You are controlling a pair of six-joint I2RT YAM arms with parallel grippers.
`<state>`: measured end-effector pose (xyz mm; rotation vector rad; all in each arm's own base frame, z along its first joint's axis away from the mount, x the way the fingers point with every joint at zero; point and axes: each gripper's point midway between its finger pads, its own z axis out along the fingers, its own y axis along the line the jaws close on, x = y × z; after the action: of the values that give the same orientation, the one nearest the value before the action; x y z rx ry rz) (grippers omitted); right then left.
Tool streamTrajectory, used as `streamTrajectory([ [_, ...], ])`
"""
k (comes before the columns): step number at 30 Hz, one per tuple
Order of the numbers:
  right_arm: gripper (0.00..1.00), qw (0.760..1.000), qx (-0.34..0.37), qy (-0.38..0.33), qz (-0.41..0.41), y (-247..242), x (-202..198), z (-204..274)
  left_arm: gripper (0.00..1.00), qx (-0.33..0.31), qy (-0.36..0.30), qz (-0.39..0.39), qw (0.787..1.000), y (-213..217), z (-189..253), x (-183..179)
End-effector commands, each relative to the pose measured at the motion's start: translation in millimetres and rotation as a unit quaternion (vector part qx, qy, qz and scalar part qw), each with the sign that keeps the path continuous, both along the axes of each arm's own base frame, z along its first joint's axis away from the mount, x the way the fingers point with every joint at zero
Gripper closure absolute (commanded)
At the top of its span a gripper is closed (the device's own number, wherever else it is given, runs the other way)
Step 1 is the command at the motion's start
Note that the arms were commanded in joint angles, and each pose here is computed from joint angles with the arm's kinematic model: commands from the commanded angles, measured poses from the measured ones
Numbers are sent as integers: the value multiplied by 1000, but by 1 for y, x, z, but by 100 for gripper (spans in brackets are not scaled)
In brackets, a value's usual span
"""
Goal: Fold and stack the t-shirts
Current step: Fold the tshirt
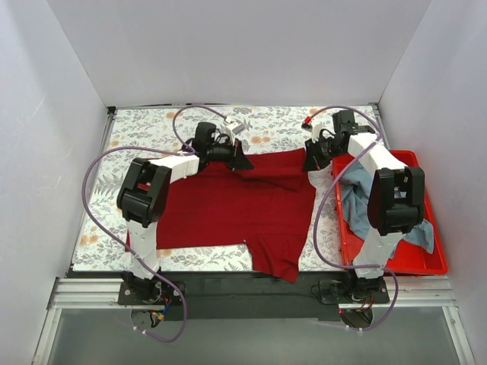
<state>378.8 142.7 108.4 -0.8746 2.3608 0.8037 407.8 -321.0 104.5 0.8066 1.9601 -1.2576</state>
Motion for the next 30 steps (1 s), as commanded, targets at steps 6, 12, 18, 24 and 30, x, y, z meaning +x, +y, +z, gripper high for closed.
streamTrajectory([
  [6, 99, 996, -16, -8, 89, 12, -55, -13, 100, 11, -27, -29, 999, 17, 7, -45],
  [12, 99, 988, -39, -4, 150, 29, -96, -28, 100, 29, -26, -38, 999, 24, -4, -58],
  [18, 99, 982, -65, -8, 177, 34, -111, -35, 100, 50, -30, -57, 997, 34, -15, -75],
  [24, 75, 979, -84, -3, 188, 28, -113, -29, 76, 97, -47, -110, 988, 53, -23, -104],
  [30, 49, 981, -75, -36, 173, 40, -81, 0, 65, 137, -77, -69, 985, 75, 1, -81],
])
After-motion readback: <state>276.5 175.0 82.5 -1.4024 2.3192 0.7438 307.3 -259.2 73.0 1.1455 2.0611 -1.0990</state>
